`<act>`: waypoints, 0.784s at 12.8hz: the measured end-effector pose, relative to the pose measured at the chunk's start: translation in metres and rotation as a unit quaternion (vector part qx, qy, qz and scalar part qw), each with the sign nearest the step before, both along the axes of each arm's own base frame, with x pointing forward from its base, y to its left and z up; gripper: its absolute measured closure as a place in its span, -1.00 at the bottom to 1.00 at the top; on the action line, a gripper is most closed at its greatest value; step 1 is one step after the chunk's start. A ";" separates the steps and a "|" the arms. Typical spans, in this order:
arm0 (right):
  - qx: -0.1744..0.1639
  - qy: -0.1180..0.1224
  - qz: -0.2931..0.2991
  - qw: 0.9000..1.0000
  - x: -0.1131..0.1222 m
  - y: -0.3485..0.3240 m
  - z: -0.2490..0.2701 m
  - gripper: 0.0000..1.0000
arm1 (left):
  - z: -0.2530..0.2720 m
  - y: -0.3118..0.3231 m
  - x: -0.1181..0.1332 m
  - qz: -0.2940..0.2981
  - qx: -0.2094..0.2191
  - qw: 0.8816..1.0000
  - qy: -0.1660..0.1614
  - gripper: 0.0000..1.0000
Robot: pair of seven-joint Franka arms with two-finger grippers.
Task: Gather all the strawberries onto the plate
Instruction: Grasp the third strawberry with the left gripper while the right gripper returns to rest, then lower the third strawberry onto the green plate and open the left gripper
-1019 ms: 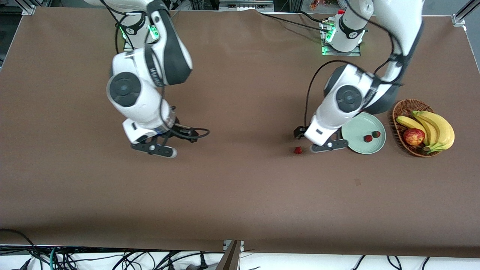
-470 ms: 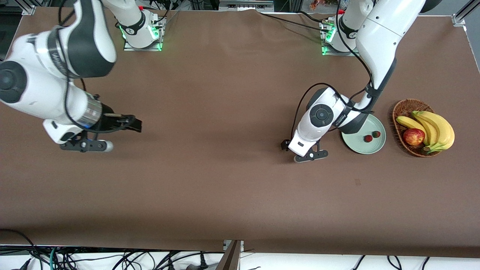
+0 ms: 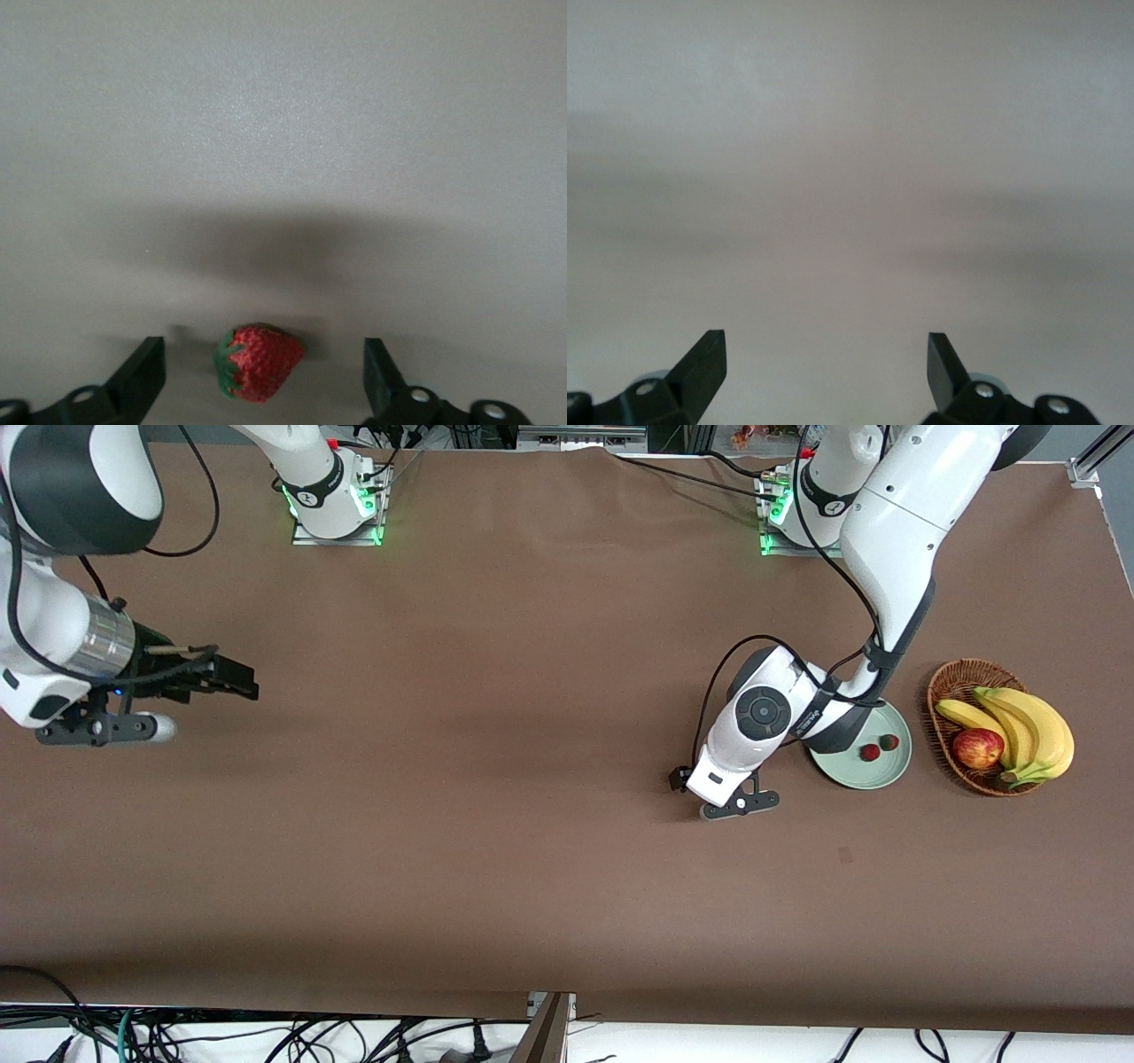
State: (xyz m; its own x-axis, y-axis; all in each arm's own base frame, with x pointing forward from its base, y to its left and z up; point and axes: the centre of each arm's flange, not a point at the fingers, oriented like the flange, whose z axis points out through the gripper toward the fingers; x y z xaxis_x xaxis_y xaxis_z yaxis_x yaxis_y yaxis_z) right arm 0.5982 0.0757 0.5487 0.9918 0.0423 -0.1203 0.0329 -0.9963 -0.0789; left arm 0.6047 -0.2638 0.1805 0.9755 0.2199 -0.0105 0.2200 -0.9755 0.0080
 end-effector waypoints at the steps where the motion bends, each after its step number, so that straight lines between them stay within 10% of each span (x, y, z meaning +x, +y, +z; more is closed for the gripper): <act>1: 0.000 0.001 0.004 1.000 -0.011 0.000 0.003 -1.00 | -0.001 0.000 0.000 0.000 0.000 1.000 0.000 -0.63; 5: -0.014 -0.013 0.012 1.000 -0.041 -0.003 0.000 -1.00 | 0.002 0.000 0.002 0.003 -0.001 1.000 -0.003 0.22; 10: -0.041 -0.030 0.031 0.998 -0.046 -0.009 0.003 -1.00 | 0.030 0.004 0.013 0.014 0.008 1.000 0.017 0.22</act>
State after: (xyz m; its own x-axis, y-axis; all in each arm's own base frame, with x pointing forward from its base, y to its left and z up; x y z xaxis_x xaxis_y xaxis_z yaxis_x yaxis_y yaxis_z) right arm 0.5520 0.0672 0.5521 0.9931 0.0964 -0.0666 0.0971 -0.9953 0.0063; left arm 0.6175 -0.2594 0.2101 0.9681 0.2474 -0.0396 0.2470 -0.9689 -0.0144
